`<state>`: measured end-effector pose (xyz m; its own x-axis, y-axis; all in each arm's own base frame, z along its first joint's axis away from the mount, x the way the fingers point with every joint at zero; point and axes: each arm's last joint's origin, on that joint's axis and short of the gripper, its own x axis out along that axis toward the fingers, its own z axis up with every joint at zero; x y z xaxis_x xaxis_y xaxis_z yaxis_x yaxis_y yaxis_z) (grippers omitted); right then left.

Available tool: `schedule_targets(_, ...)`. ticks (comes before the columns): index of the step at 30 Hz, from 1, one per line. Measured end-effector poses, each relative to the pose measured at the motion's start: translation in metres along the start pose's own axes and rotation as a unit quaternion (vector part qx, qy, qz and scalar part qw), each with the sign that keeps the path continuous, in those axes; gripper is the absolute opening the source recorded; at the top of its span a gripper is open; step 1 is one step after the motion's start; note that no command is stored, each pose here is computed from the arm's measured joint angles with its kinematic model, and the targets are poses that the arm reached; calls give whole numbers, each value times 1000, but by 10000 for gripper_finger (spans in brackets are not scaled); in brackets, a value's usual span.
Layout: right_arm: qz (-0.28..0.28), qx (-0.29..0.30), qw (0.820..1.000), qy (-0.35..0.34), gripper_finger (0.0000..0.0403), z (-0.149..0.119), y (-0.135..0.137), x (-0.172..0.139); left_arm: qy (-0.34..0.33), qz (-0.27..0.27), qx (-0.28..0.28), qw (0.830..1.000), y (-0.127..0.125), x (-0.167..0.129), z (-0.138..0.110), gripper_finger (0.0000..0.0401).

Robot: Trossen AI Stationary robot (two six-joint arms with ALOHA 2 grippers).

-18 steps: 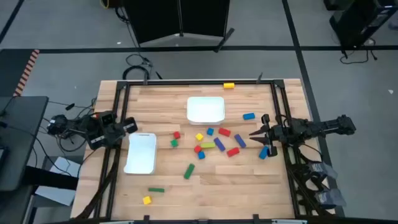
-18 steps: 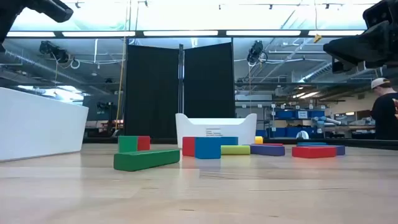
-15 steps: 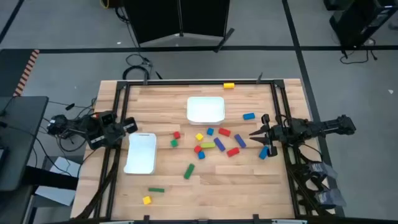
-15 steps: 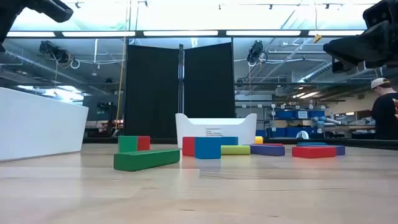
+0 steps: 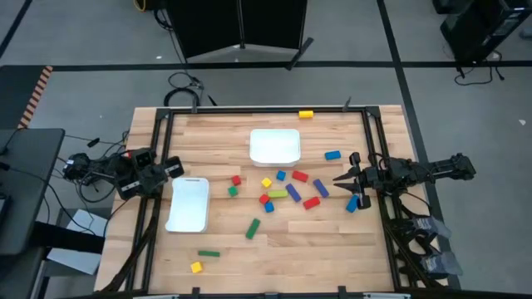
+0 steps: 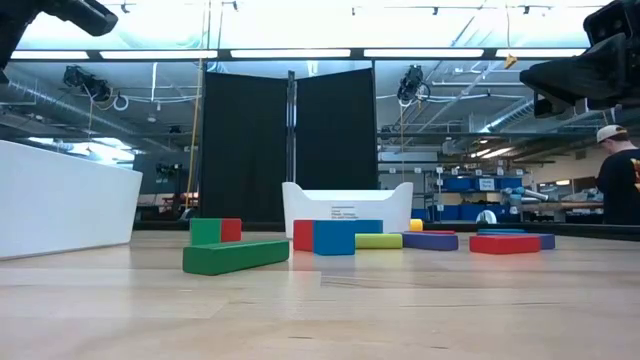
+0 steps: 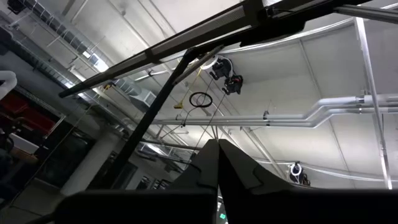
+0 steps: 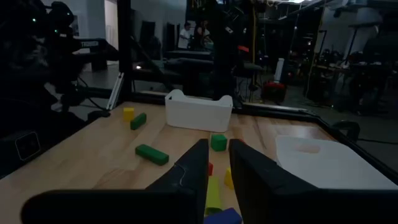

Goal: Sort blocks by size

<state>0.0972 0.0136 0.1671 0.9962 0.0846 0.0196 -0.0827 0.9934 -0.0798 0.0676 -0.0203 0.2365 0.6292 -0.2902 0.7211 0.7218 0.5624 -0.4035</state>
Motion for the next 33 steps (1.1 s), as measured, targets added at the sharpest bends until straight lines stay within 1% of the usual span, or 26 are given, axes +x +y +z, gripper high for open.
schedule_targets(19,0,0,1000,0,77,0,0,0,0,0,3,1000,0,0,0,12)
schedule_targets(22,0,0,1000,0,77,0,0,0,0,0,23,1000,0,0,0,12)
schedule_targets(24,0,-5,1000,0,77,0,0,0,1,1,54,999,0,0,0,12)
schedule_targets(26,-4,-46,999,0,77,0,0,0,4,4,95,995,1,0,-1,12)
schedule_targets(28,-4,-75,997,0,77,0,0,0,2,3,123,992,1,0,0,12)
schedule_targets(31,-5,-77,997,-2,77,0,0,0,0,3,129,992,0,0,0,12)
schedule_targets(33,-6,-78,997,-12,77,3,0,0,-21,10,130,991,-1,0,2,12)
